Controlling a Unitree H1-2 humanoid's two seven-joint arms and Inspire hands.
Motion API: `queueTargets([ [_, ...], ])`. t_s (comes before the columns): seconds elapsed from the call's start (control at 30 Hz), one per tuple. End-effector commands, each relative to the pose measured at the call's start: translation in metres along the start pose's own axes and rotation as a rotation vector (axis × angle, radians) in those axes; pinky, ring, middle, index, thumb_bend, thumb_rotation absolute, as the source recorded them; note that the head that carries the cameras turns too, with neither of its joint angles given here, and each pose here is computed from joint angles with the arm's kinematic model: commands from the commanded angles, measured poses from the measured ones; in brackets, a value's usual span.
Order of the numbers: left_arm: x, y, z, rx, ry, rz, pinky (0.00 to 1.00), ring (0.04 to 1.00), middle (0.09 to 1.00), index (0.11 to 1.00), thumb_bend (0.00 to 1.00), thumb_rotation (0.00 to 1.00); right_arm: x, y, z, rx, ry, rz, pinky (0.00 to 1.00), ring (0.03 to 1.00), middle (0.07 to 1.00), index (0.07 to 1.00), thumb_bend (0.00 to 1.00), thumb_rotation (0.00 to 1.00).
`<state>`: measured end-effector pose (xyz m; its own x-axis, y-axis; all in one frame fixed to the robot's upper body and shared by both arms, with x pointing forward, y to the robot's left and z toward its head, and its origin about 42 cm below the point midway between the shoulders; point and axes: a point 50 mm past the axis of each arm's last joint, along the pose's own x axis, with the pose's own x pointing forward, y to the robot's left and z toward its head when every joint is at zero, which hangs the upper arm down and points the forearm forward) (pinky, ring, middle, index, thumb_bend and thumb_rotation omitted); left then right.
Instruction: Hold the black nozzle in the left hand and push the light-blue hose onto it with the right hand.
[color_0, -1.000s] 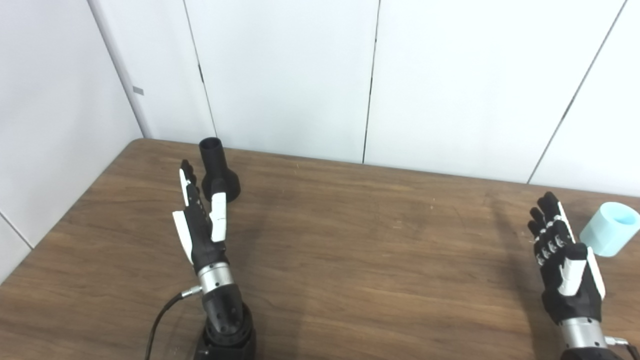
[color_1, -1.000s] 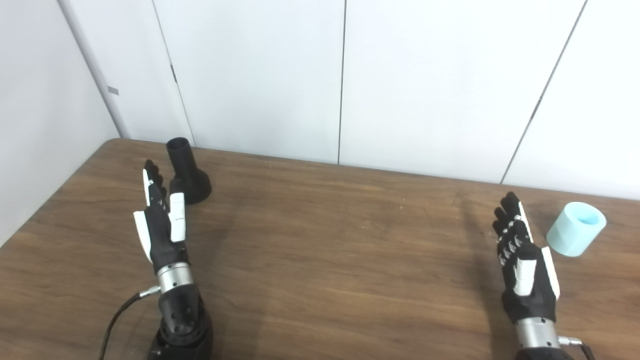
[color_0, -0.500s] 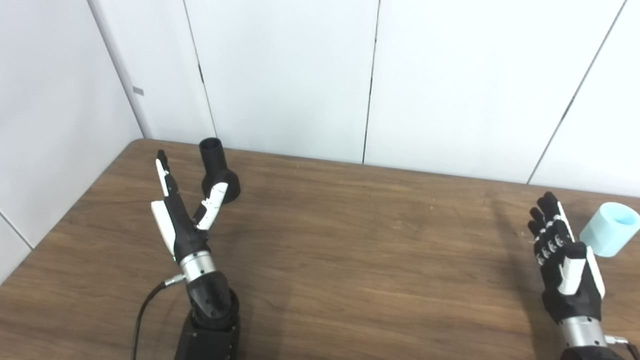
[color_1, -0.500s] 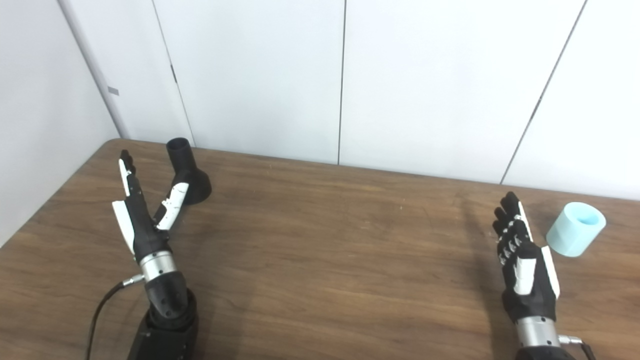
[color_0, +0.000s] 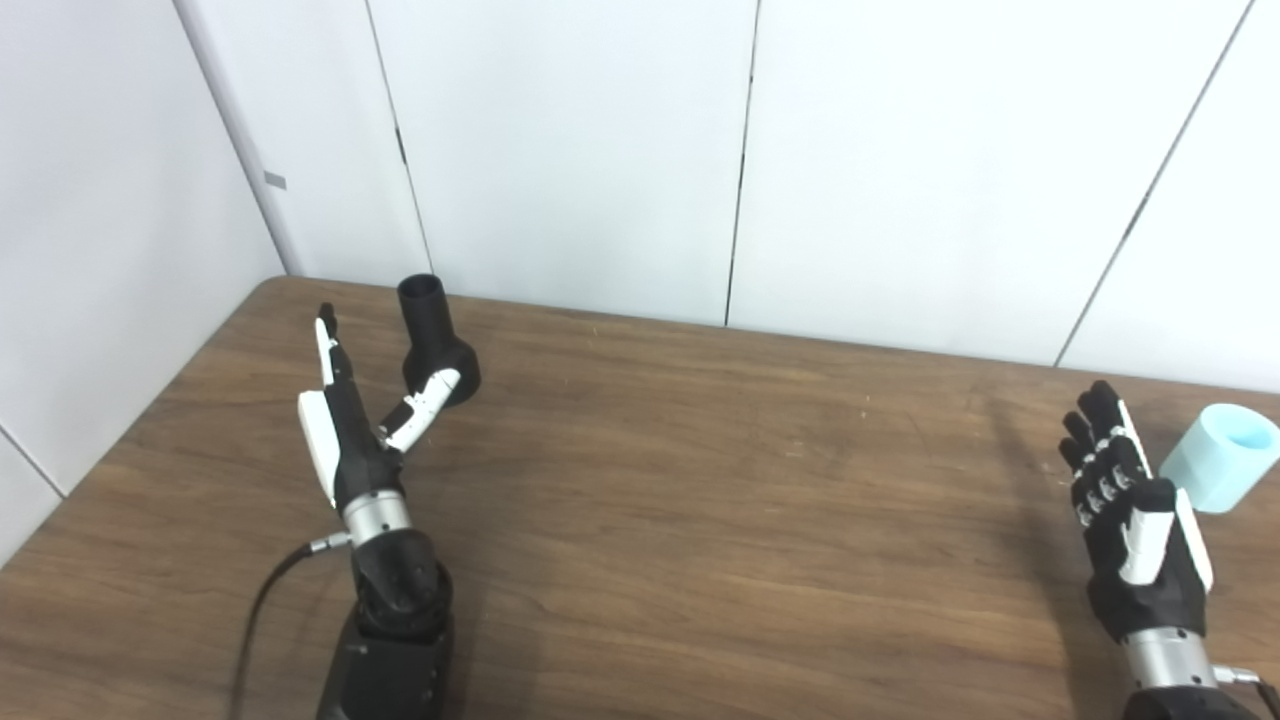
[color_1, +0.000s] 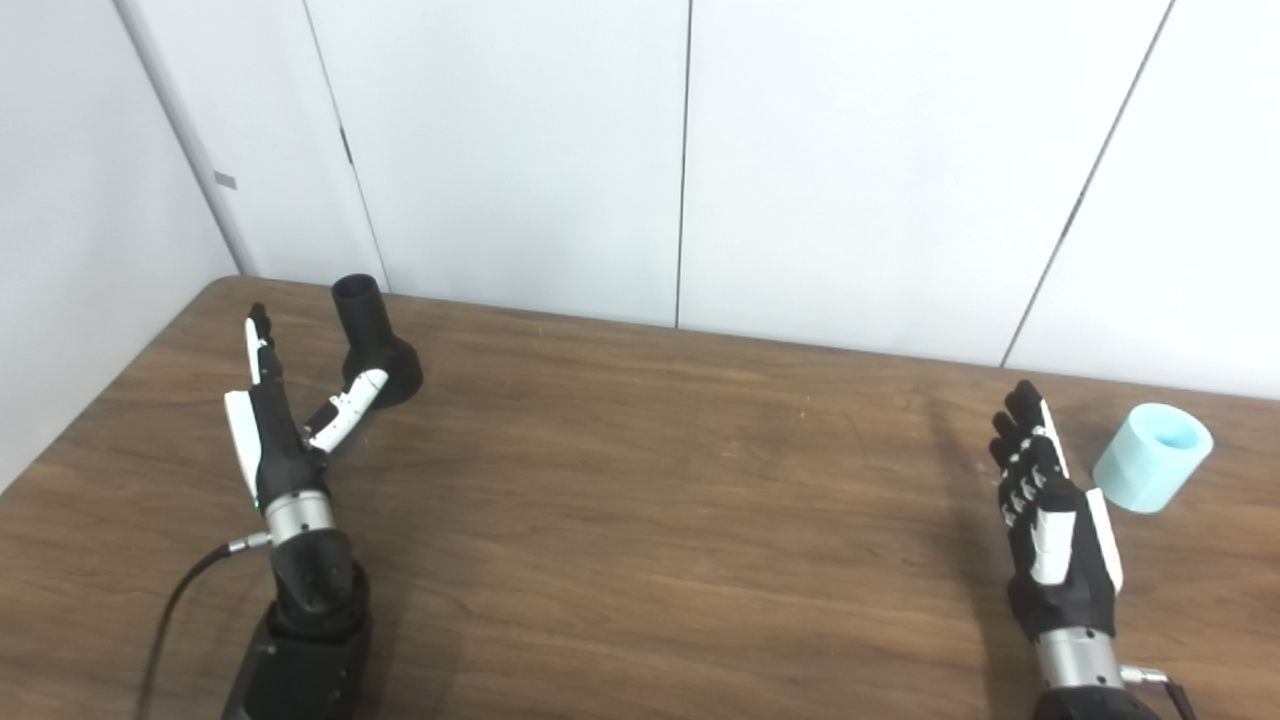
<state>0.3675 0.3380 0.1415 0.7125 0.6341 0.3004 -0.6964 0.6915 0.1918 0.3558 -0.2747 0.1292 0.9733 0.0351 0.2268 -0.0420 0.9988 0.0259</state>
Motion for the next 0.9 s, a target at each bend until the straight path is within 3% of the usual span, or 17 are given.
queueTargets([
  [0.0,0.018,-0.003,0.01,-0.017,-0.036,0.004,0.86,1.0,1.0,0.956,0.83,0.41,-0.022,0.002,-0.027,0.028,0.095,-0.014,1.0,1.0,1.0,1.0,0.77,1.0],
  [0.13,0.026,0.0,0.002,-0.004,-0.011,-0.01,0.84,1.0,1.0,0.886,0.86,0.44,-0.023,0.003,-0.028,0.032,0.097,-0.018,1.0,1.0,1.0,1.0,0.77,1.0],
  [0.33,0.035,0.005,0.003,0.013,0.005,-0.017,0.84,1.0,1.0,0.873,0.85,0.44,-0.023,0.006,-0.027,0.035,0.099,-0.021,1.0,0.992,0.985,1.0,0.78,1.0],
  [0.53,0.047,0.007,0.001,0.022,0.029,-0.009,0.77,0.952,1.0,0.777,0.87,0.44,-0.022,0.005,-0.026,0.037,0.101,-0.027,0.98,0.98,0.97,1.0,0.81,1.0],
  [0.63,0.047,0.006,0.0,0.028,0.036,-0.009,0.79,0.94,1.0,0.737,0.87,0.44,-0.022,0.006,-0.026,0.037,0.103,-0.028,0.97,0.976,0.964,1.0,0.82,1.0],
  [0.77,0.042,0.002,-0.001,0.049,0.045,-0.019,0.97,0.965,1.0,0.697,0.88,0.43,-0.023,0.006,-0.026,0.032,0.106,-0.03,0.97,0.973,0.96,0.999,0.82,1.0],
  [0.87,0.041,0.001,-0.003,0.064,0.053,-0.033,1.0,0.997,1.0,0.687,0.9,0.44,-0.023,0.006,-0.027,0.025,0.108,-0.031,0.97,0.972,0.959,0.996,0.79,1.0],
])
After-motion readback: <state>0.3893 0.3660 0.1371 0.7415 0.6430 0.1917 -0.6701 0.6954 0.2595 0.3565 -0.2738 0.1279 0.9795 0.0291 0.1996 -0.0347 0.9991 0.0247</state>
